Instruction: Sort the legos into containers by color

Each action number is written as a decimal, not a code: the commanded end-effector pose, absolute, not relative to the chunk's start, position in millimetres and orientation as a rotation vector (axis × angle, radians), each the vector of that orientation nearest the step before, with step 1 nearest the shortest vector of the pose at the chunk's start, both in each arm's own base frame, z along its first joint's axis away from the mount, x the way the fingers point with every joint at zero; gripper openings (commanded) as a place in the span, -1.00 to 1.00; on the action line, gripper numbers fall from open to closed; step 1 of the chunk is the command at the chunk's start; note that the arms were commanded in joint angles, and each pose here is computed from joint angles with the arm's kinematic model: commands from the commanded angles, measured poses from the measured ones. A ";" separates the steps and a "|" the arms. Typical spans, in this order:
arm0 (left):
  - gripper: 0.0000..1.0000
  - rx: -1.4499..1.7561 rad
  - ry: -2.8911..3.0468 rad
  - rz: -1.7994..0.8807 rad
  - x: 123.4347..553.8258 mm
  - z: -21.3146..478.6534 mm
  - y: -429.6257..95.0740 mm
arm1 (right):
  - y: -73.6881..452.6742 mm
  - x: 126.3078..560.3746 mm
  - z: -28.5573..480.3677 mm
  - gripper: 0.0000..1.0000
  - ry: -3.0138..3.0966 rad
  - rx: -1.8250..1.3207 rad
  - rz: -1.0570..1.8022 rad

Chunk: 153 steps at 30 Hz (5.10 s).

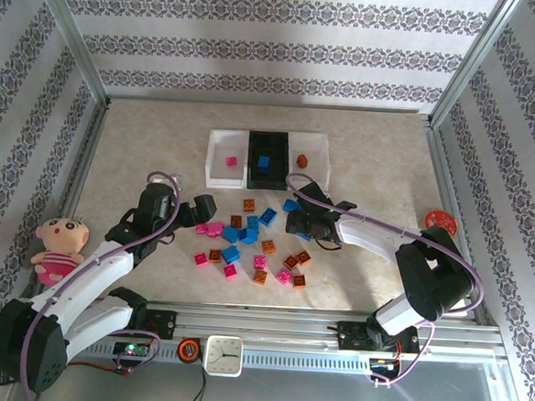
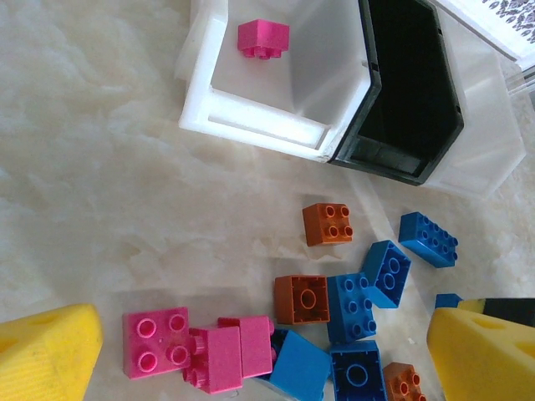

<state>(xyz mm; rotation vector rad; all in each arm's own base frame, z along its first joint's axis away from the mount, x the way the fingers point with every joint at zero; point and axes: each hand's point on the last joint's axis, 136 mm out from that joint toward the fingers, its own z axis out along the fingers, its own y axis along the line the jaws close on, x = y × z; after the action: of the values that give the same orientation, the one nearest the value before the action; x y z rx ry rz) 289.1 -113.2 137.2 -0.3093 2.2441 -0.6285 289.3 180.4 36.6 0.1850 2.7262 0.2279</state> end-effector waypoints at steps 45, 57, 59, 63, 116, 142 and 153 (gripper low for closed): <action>0.98 -0.288 2.373 -0.608 277.8 112.0 -113.2 | 291.2 503.8 118.2 0.34 2.440 -0.027 0.269; 0.30 -0.331 2.553 -0.488 285.1 62.4 -110.4 | 276.5 464.4 141.9 0.55 2.412 -0.051 0.340; 0.25 -0.362 2.549 -0.456 284.4 61.1 -104.9 | 271.2 457.0 142.5 0.55 2.413 -0.052 0.340; 0.12 -0.416 2.529 -0.376 273.2 66.0 -88.4 | 258.0 445.9 140.1 0.55 2.420 -0.033 0.343; 0.22 -0.088 2.738 -0.109 202.9 46.6 -119.9 | 216.9 419.2 124.4 0.55 2.428 0.085 0.390; 0.27 -0.104 2.815 -0.113 187.5 26.5 -118.4 | 211.0 413.4 123.1 0.56 2.428 0.093 0.383; -0.03 -0.047 2.892 -0.075 170.7 9.4 -126.1 | 209.5 412.8 118.8 0.56 2.433 0.098 0.379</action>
<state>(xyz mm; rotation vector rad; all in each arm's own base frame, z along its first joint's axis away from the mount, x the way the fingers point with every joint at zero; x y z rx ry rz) 181.5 -131.7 15.8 -0.0533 2.8489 -0.1266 410.8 213.6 105.8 0.0690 2.4694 0.3564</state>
